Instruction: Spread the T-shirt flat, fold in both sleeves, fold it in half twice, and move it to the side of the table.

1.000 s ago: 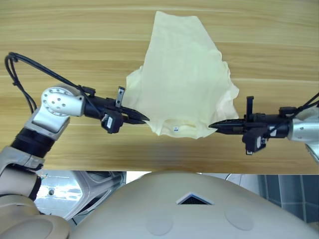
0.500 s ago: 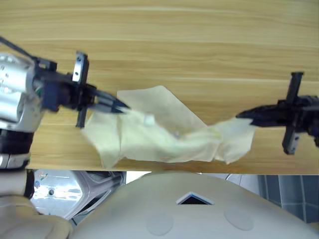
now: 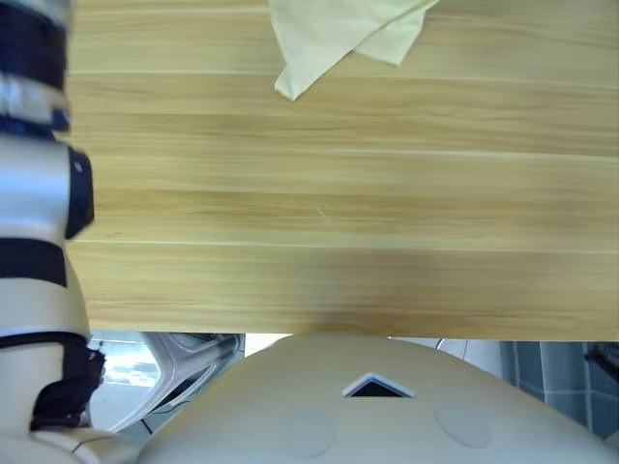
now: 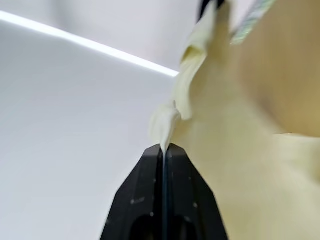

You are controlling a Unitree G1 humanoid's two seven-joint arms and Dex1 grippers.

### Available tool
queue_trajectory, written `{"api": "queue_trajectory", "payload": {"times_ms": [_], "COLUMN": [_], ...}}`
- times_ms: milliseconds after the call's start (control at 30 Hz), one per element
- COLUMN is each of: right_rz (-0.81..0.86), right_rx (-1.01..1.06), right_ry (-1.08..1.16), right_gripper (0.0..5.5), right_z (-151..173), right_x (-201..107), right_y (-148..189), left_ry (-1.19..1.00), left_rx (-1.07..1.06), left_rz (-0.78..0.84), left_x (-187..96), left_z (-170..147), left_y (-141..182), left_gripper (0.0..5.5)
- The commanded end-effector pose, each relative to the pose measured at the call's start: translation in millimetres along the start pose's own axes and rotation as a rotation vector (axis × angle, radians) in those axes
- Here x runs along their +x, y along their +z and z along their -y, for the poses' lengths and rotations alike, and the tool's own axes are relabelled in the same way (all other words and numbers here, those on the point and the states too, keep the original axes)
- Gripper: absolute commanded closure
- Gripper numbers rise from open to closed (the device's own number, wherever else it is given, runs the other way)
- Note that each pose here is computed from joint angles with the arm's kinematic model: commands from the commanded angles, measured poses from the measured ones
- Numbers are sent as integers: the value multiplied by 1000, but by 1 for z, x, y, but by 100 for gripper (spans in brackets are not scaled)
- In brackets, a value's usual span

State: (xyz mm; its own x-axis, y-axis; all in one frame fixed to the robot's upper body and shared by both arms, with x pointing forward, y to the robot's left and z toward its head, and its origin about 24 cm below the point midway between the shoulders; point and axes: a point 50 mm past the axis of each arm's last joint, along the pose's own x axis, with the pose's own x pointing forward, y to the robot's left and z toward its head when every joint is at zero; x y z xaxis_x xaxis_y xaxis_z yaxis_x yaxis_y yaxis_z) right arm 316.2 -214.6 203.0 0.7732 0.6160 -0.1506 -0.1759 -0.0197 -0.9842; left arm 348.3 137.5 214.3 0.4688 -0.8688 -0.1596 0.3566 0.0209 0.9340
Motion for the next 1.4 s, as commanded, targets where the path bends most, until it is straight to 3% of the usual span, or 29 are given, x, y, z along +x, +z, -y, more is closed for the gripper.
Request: {"api": "queue_trajectory", "payload": {"times_ms": [33, 200, 567, 633, 700, 800, 967, 1033, 1200, 1267, 1333, 1367, 1400], "right_rz": [345, 354, 392, 463, 661, 910, 1190, 1071, 558, 548, 648, 697, 752], "right_rx": [211, 245, 285, 330, 461, 586, 610, 606, 568, 578, 590, 594, 577], "right_ry": [743, 759, 869, 927, 986, 1010, 718, 527, -38, -164, -239, -223, -135], "right_gripper": [548, 548, 548, 548, 548, 548, 548, 548, 548, 548, 548, 548, 548], "right_z": [-133, -117, -134, -141, -137, -116, -44, -20, 28, 45, 63, 65, 56], "right_x": [-68, -63, -68, -76, -95, -122, -135, -121, -63, -61, -75, -82, -90], "right_y": [62, 59, 73, 84, 110, 141, 152, 132, 53, 46, 56, 61, 69], "left_ry": [-620, -636, -705, -758, -825, -869, -663, -494, 13, 141, 276, 294, 186], "left_rx": [-276, -293, -384, -446, -593, -743, -755, -698, -547, -504, -493, -491, -460], "left_rz": [315, 259, 239, 288, 434, 684, 1035, 990, 674, 626, 670, 693, 698], "left_x": [-52, -63, -67, -74, -94, -121, -140, -134, -92, -84, -91, -95, -98], "left_z": [179, 175, 203, 211, 208, 184, 108, 77, 3, -19, -44, -48, -34], "left_y": [59, 53, 54, 63, 87, 121, 151, 138, 74, 64, 67, 69, 74], "left_gripper": [550, 550, 550, 550, 550, 550, 550, 550, 550, 550, 550, 550, 550]}}
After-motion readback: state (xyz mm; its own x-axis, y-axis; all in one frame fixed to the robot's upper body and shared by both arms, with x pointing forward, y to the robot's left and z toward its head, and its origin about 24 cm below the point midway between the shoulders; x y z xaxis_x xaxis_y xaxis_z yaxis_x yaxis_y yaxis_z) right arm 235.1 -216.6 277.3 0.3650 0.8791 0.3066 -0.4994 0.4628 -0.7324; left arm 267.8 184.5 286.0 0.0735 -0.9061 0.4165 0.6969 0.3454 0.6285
